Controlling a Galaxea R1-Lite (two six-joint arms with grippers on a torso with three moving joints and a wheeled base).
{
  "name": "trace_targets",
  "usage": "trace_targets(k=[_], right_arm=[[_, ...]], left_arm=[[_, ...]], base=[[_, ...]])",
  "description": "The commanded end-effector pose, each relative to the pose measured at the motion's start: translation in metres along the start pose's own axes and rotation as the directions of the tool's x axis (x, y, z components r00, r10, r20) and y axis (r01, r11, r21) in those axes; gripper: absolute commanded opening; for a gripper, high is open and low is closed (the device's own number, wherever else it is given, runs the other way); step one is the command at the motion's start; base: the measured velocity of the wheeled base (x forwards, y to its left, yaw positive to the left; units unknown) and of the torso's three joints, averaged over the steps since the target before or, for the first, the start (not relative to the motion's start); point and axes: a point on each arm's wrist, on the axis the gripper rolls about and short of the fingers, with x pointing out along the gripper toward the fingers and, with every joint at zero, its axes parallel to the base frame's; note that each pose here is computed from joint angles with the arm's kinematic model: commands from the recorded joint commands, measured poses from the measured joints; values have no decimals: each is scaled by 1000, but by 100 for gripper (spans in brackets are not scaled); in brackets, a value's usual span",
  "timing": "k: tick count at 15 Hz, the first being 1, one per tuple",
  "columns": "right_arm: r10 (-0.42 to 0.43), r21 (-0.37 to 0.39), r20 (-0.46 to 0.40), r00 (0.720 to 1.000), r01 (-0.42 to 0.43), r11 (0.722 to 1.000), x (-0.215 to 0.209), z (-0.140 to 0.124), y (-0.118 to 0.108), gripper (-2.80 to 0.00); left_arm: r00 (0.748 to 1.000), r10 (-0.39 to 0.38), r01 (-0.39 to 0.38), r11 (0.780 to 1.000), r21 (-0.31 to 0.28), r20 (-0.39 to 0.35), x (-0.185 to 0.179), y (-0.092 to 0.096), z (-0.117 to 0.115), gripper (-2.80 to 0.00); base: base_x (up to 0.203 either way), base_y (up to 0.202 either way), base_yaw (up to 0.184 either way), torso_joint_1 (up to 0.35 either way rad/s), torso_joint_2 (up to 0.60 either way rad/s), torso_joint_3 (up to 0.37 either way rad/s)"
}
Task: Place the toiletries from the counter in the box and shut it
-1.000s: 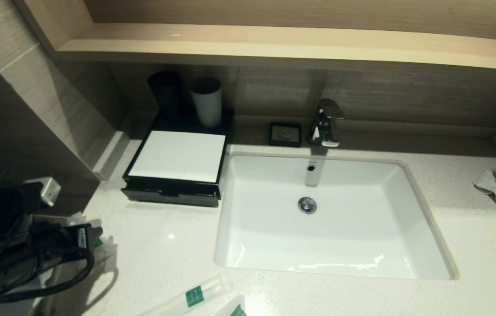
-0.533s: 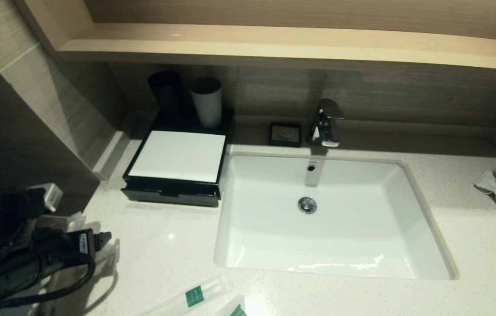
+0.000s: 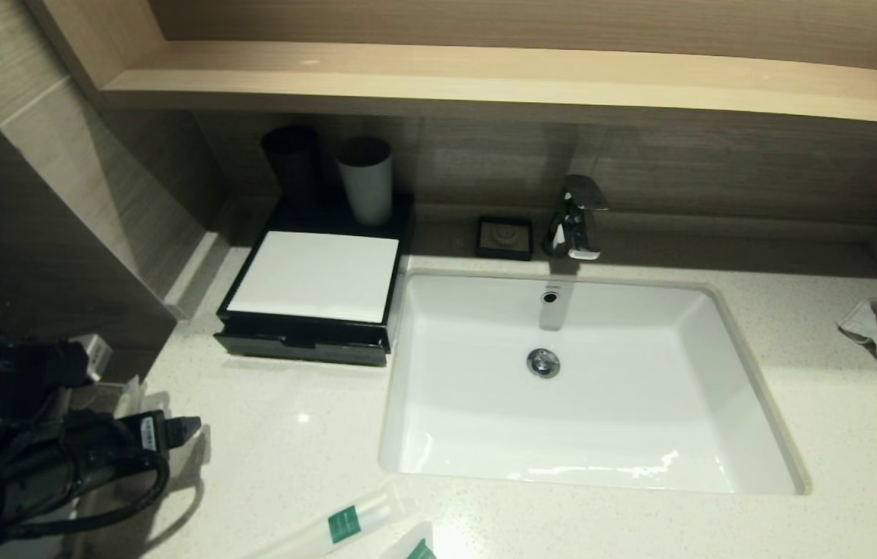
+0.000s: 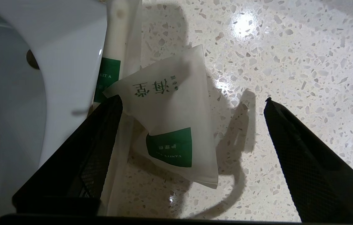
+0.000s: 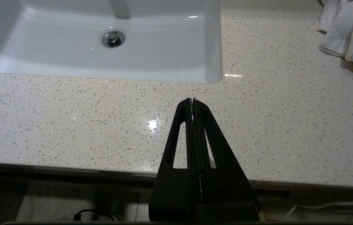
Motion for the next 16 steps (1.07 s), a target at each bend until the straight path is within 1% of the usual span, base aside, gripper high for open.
trace_targets(k=[1,3,4,11,16], right_arm=[[0,-1,0,1000,0,1000,0,0,0,-280],[-2,-1,0,1000,2,1000,0,0,0,-280],[0,-1,0,1000,0,1000,0,0,0,-280],[0,-1,0,1000,0,1000,0,0,0,-280],[0,-1,0,1000,0,1000,0,0,0,-280]], left_arm=[[1000,3,-3,1000,-3,-2,2,0,0,0],[1000,2,-2,1000,-5,2,1,0,1,0],[1000,2,-2,1000,-5,2,1,0,1,-280],[1000,1,-1,1000,-5,4,-1,0,0,-280],[999,-8,8,1000,-10,35,-7,0,4,-280]], base=[[0,0,0,0,0,0],[0,0,0,0,0,0],[0,0,0,0,0,0],[0,0,0,0,0,0],[0,0,0,0,0,0]])
